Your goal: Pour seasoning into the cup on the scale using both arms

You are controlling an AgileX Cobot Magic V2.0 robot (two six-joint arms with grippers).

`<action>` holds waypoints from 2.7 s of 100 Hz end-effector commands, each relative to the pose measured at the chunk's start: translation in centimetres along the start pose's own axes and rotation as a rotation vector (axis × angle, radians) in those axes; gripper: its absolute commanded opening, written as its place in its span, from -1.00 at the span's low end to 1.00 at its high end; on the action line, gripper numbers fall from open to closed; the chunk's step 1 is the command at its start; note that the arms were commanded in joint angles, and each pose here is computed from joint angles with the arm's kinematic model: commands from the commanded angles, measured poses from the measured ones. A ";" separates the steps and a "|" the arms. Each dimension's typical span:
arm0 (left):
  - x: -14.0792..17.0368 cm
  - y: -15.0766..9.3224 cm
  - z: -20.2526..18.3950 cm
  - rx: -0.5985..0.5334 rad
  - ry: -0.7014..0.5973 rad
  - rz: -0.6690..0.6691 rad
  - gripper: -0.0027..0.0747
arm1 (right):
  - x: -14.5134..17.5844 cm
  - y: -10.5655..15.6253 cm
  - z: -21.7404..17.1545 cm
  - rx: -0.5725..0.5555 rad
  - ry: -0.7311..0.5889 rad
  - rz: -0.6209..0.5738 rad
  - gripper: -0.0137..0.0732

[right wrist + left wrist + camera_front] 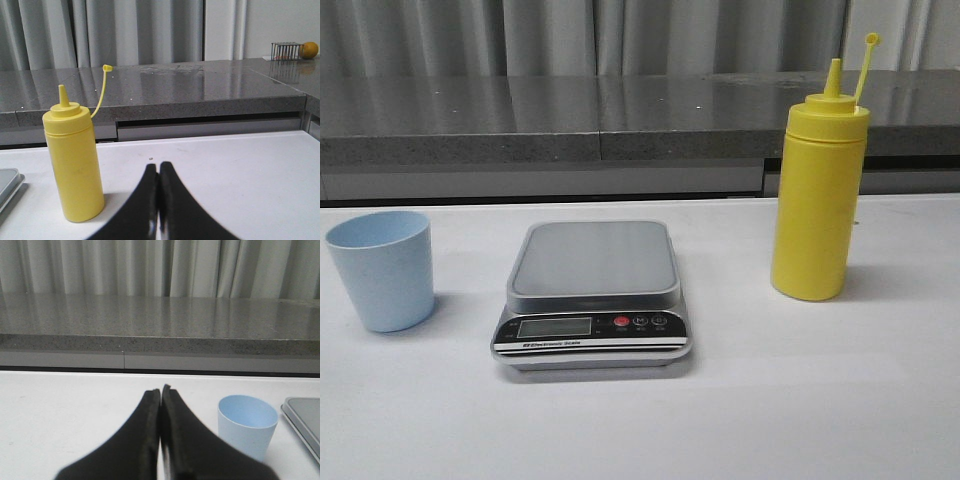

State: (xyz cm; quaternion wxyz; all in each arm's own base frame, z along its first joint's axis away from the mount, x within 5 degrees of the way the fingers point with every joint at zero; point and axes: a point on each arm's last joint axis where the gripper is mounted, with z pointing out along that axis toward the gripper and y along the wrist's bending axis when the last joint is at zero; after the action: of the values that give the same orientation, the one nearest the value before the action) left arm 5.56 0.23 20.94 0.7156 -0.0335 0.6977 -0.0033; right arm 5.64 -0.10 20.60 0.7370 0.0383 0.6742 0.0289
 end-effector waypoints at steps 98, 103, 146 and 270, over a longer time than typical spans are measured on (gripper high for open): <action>-11.4 -0.8 5.0 0.006 0.278 -0.029 -0.97 | -1.4 0.2 -0.3 -0.014 -0.116 -0.003 -0.84; -11.6 -0.8 5.5 0.005 0.290 -0.029 -0.93 | -1.4 0.2 -0.3 -0.014 -0.116 -0.003 -0.84; -13.2 -0.9 8.9 0.003 0.314 -0.041 0.05 | -1.4 0.2 -0.3 -0.014 -0.116 -0.003 -0.84; -8.1 -6.9 23.3 0.180 0.958 0.002 0.05 | -1.4 0.2 -0.3 -0.014 -0.116 -0.003 -0.84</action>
State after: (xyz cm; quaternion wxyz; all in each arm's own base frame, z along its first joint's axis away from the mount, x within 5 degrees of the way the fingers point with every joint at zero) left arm 27.97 -4.86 28.54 0.2792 0.0368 0.9571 -0.0681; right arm 5.64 -0.10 20.60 0.7370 0.0383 0.6742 0.0289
